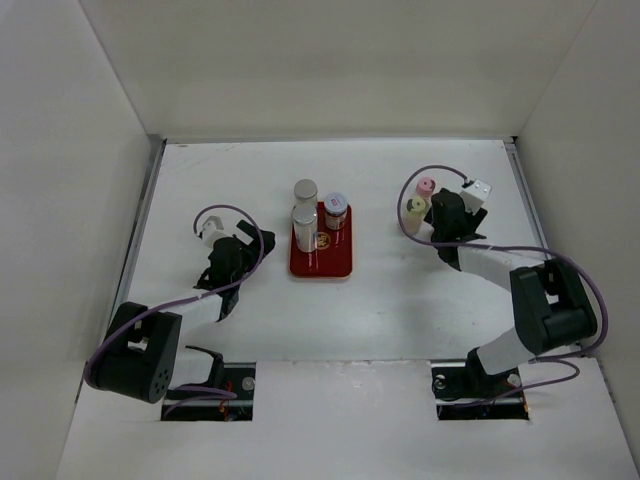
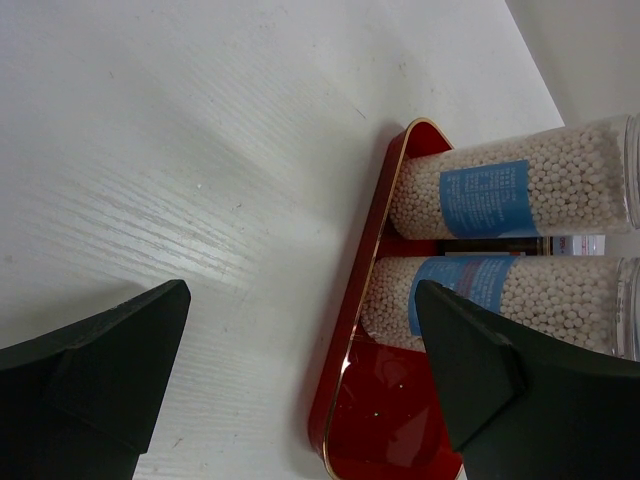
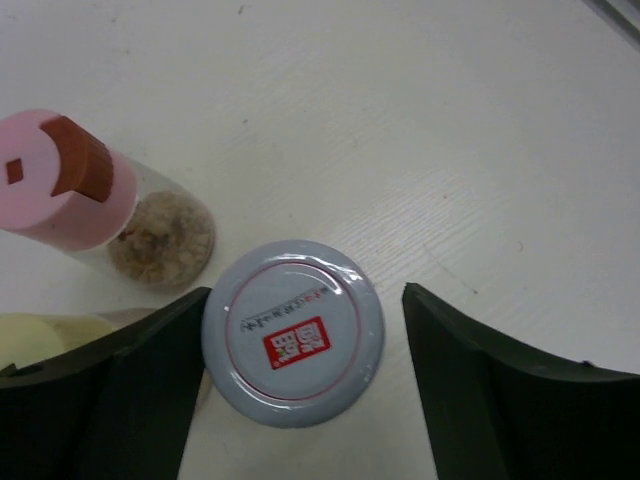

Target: Organize the condiment bottles

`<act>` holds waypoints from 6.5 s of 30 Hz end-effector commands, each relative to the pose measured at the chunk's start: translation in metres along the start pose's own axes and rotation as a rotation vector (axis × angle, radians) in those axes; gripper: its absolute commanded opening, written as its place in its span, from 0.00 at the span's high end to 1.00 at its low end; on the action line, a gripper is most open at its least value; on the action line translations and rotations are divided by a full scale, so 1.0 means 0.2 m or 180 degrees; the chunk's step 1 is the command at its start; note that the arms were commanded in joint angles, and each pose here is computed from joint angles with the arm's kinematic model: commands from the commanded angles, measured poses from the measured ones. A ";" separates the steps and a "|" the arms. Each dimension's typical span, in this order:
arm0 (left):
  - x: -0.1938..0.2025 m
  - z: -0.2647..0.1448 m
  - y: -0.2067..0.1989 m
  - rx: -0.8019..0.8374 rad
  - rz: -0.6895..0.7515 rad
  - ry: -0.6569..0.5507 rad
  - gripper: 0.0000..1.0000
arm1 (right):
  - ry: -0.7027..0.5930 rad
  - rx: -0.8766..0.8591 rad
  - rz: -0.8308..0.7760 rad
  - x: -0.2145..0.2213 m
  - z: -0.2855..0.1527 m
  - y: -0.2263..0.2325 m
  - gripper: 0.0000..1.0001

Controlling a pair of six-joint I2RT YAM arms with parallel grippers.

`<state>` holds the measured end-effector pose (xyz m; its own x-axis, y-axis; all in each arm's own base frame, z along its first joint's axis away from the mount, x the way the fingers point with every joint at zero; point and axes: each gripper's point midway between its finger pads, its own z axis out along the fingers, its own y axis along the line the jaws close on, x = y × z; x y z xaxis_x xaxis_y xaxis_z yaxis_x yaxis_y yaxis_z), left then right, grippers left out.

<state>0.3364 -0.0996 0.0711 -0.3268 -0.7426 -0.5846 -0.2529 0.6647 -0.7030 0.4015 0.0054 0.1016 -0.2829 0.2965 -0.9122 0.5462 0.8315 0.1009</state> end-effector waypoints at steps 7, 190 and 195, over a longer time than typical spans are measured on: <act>-0.05 0.00 -0.08 0.0170 -0.0058 -0.0131 0.00 | -0.0062 -0.0209 0.0281 -0.07 -0.01 0.06 0.49; -0.05 -0.01 -0.06 0.0168 -0.0105 -0.0136 0.00 | 0.0410 -0.2683 -0.0706 0.32 -1.07 1.20 0.58; -0.06 -0.01 -0.06 0.0167 -0.0092 -0.0154 0.00 | 0.0442 -0.2625 -0.0786 0.39 -1.05 1.19 0.43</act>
<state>0.3378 -0.0991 0.0733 -0.3141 -0.7596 -0.5695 -0.2480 0.6447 -0.7231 0.3368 0.3152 0.1139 -0.4890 -0.0042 -0.8723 -0.2822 0.9470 0.1536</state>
